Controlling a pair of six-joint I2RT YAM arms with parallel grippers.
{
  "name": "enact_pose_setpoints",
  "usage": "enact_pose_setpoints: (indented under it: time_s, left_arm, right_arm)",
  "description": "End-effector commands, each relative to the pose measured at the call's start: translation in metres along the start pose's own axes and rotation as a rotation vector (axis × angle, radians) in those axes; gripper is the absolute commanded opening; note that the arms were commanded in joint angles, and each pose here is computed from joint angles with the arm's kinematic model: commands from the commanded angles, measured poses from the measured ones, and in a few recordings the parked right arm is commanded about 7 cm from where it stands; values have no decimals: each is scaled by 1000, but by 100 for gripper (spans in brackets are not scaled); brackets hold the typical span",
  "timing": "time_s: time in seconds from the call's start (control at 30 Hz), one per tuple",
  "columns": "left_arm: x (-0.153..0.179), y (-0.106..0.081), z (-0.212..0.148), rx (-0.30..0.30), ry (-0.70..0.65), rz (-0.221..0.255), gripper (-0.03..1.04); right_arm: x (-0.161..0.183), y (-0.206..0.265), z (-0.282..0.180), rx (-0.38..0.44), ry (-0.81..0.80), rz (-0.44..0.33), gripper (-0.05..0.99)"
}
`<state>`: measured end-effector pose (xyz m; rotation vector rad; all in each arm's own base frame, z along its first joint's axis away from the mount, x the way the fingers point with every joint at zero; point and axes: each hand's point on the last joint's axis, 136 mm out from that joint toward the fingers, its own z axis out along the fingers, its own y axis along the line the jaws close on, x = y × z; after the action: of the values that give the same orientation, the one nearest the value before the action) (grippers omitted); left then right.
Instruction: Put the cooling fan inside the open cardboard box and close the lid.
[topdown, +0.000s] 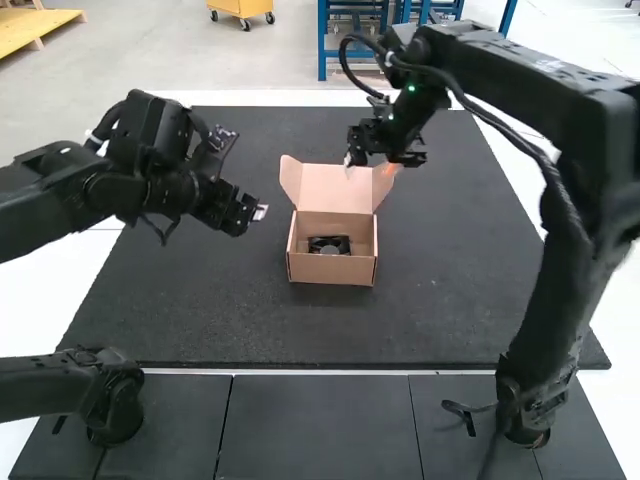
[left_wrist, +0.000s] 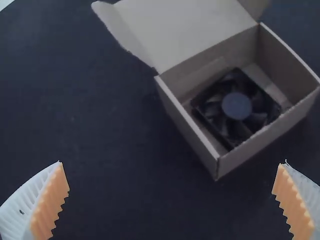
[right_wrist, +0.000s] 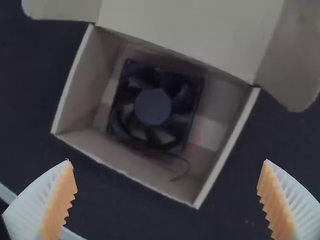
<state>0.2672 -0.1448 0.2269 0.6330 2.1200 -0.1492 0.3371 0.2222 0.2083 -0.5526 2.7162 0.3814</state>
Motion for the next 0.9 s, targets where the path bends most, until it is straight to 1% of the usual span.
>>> enact_pose_setpoints:
  time_s: [0.0,0.07,0.17,0.2,0.23,0.37,0.47,0.6,0.8,0.87]
  left_arm:
    - [-16,19,1,-53,-12,-96,96]
    - [-16,28,7,-74,7,-132,96]
    - [-17,39,15,-99,23,-166,96]
    - [-17,41,19,-105,25,-175,96]
    - [-17,43,22,-109,29,-178,96]
    - [-16,49,39,-124,45,-195,96]
    - [-17,53,52,-132,50,-207,96]
    - [-17,65,68,-167,58,-222,96]
    - [-20,88,85,-231,52,-248,96]
    - [-22,92,91,-243,47,-251,96]
  right_arm:
    - [16,-11,-9,64,-33,-78,82]
    - [22,-13,-13,63,-70,-88,84]
    - [22,-15,-16,56,-165,-88,86]
    - [20,-16,-17,52,-201,-91,89]
    - [19,-16,-17,51,-235,-93,90]
    - [9,-25,-17,61,-377,-108,90]
    - [6,-38,-13,79,-415,-90,90]
    - [-1,-52,-8,85,-460,-69,90]
    - [-8,-61,9,59,-472,-53,90]
    - [-14,-65,12,57,-482,-47,90]
